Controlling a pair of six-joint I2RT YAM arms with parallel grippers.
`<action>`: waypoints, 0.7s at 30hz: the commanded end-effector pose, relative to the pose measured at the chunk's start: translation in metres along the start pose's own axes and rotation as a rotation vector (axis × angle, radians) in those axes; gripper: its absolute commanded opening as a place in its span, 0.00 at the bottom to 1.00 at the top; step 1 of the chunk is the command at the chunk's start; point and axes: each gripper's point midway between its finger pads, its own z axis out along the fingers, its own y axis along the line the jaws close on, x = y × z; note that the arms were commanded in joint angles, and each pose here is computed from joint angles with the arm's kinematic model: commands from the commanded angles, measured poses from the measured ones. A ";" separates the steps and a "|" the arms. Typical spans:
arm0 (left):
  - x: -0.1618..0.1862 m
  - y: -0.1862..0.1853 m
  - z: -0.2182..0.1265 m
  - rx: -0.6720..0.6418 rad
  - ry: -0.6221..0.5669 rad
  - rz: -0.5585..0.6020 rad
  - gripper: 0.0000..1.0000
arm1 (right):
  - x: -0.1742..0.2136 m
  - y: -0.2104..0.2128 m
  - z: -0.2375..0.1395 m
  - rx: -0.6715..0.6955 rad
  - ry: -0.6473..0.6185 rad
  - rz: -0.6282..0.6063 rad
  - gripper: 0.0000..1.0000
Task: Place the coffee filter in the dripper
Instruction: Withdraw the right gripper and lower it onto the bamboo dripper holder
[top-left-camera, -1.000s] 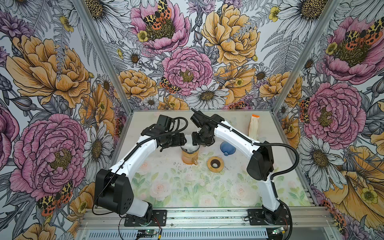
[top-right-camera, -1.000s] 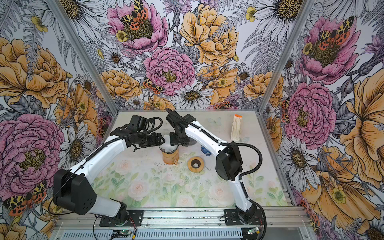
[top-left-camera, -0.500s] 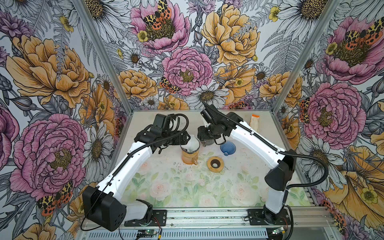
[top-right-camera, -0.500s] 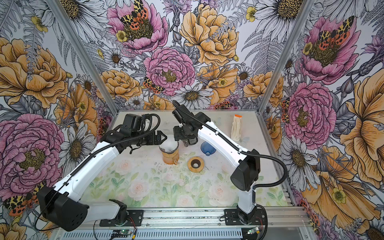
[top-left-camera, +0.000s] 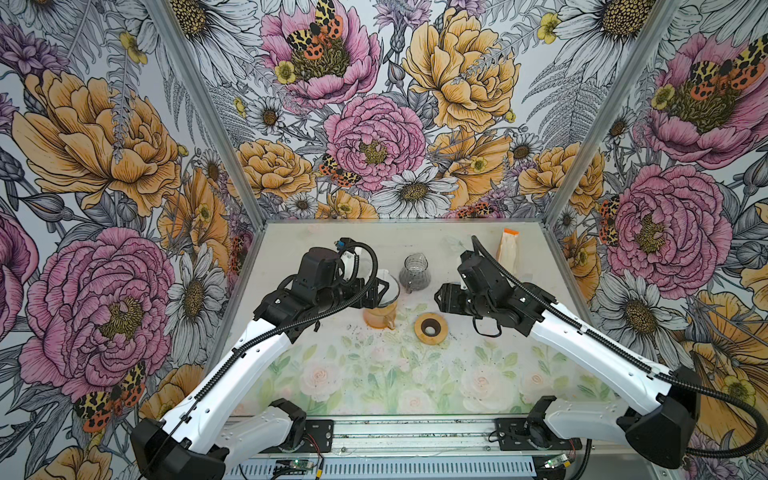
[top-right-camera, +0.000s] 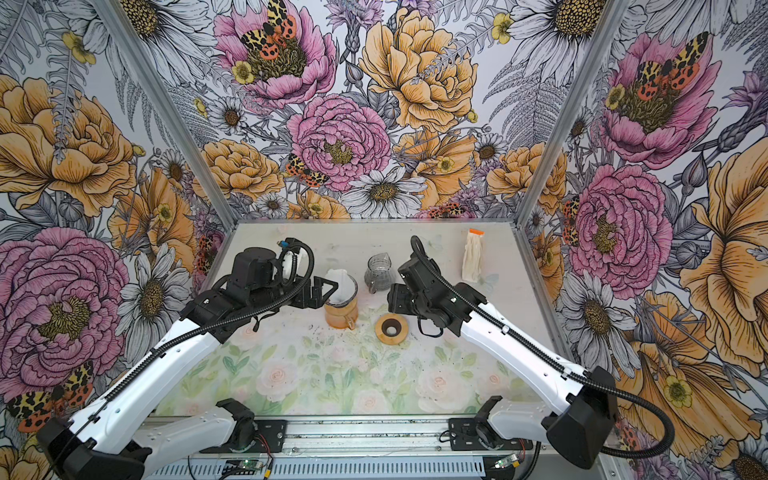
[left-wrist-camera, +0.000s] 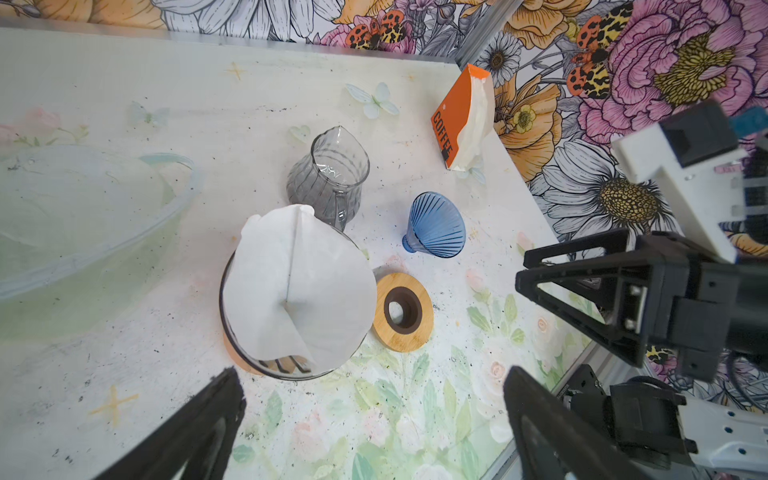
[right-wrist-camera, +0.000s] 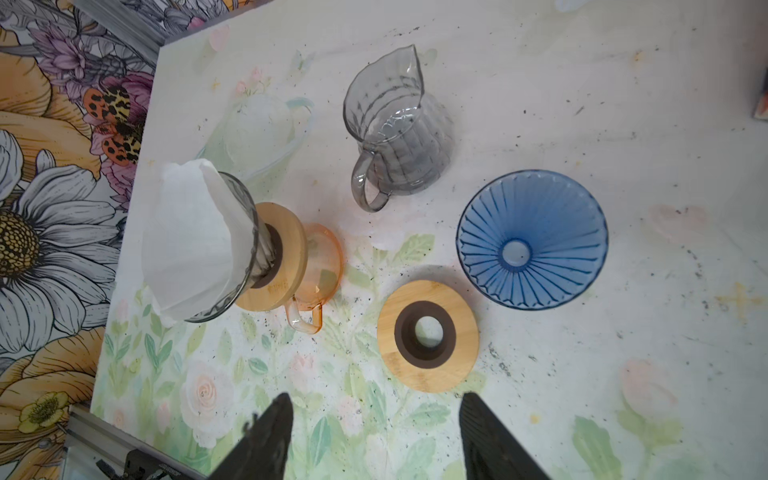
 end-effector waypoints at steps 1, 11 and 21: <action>-0.005 -0.006 0.002 0.025 -0.046 0.020 0.99 | -0.002 -0.001 -0.009 -0.092 -0.083 0.142 0.66; 0.025 0.002 0.004 0.047 -0.076 0.003 0.99 | 0.058 -0.033 0.027 -0.188 -0.042 0.357 0.66; 0.043 0.014 -0.001 0.044 -0.100 -0.008 0.99 | 0.085 -0.037 0.083 -0.240 0.030 0.444 0.66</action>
